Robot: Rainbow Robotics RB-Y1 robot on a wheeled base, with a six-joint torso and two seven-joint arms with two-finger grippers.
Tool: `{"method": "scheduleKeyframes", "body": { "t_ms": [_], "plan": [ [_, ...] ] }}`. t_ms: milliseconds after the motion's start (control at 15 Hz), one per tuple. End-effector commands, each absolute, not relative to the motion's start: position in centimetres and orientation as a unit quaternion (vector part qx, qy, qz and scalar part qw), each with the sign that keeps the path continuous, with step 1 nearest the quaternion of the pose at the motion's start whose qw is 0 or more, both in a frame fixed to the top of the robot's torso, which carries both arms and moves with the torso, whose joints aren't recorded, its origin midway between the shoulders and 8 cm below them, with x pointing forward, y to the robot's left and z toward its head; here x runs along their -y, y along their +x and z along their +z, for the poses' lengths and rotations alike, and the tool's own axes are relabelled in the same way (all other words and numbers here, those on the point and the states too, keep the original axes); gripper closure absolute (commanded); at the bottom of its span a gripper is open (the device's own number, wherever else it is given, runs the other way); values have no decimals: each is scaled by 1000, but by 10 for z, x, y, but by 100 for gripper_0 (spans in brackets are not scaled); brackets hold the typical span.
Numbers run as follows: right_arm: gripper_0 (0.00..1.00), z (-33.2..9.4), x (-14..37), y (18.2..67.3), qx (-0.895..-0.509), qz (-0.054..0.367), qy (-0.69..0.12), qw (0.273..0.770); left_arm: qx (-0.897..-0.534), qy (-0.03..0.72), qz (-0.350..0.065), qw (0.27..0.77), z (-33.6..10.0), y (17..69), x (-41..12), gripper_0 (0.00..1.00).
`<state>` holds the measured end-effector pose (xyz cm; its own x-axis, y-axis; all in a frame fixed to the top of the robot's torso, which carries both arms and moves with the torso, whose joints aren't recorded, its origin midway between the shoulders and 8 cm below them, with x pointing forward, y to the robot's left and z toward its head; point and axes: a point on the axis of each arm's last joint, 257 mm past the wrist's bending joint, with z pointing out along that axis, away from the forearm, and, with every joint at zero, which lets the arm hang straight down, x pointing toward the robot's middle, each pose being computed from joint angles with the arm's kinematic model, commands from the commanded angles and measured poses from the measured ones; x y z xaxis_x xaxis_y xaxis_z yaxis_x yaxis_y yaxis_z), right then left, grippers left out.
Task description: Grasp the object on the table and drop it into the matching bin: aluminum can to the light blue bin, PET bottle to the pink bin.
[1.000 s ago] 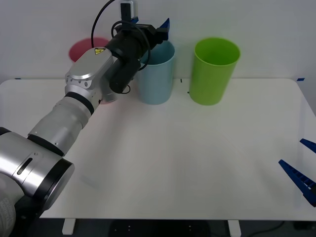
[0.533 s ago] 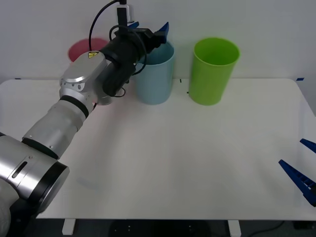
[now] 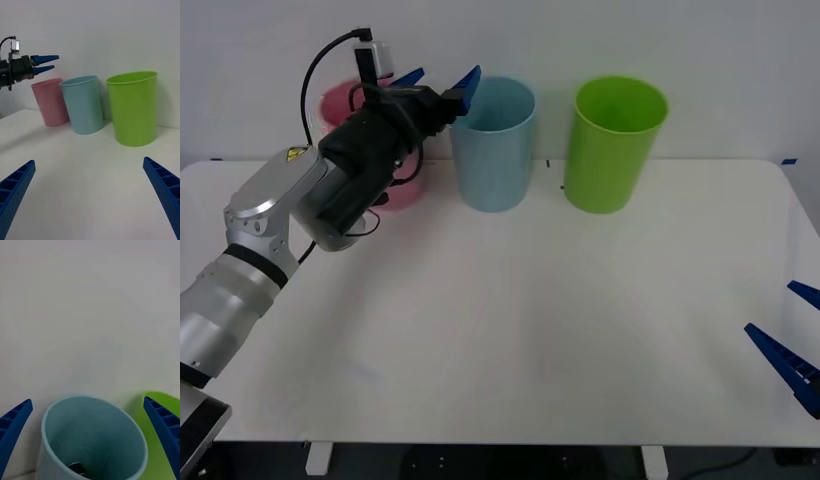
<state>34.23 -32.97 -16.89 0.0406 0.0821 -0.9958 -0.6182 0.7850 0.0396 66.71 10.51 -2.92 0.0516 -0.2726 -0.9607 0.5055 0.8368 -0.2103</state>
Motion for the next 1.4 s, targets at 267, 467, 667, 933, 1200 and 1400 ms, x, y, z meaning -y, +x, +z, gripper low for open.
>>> {"method": "scheduleKeyframes", "body": {
  "t_ms": [267, 467, 667, 933, 1200, 1400],
  "plan": [
    [0, -169, 330, 342, -645, 253, -208, 691, -640, 113, -263, 713, -51, 635, -148, 0],
    [0, -169, 330, 342, -645, 253, -208, 691, -641, 118, -263, 711, -61, 620, -174, 0],
    [0, -169, 330, 342, -645, 253, -208, 691, -643, 127, -253, 712, -72, 603, -203, 0],
    [0, -169, 330, 342, -645, 253, -208, 691, -644, 138, -239, 714, -87, 566, -248, 0],
    [0, -169, 330, 342, -645, 253, -208, 691, -647, 146, -220, 715, -102, 522, -290, 0],
    [0, -169, 330, 342, -645, 253, -208, 691, -653, 163, -211, 709, -114, 481, -321, 0]
  ]
}}
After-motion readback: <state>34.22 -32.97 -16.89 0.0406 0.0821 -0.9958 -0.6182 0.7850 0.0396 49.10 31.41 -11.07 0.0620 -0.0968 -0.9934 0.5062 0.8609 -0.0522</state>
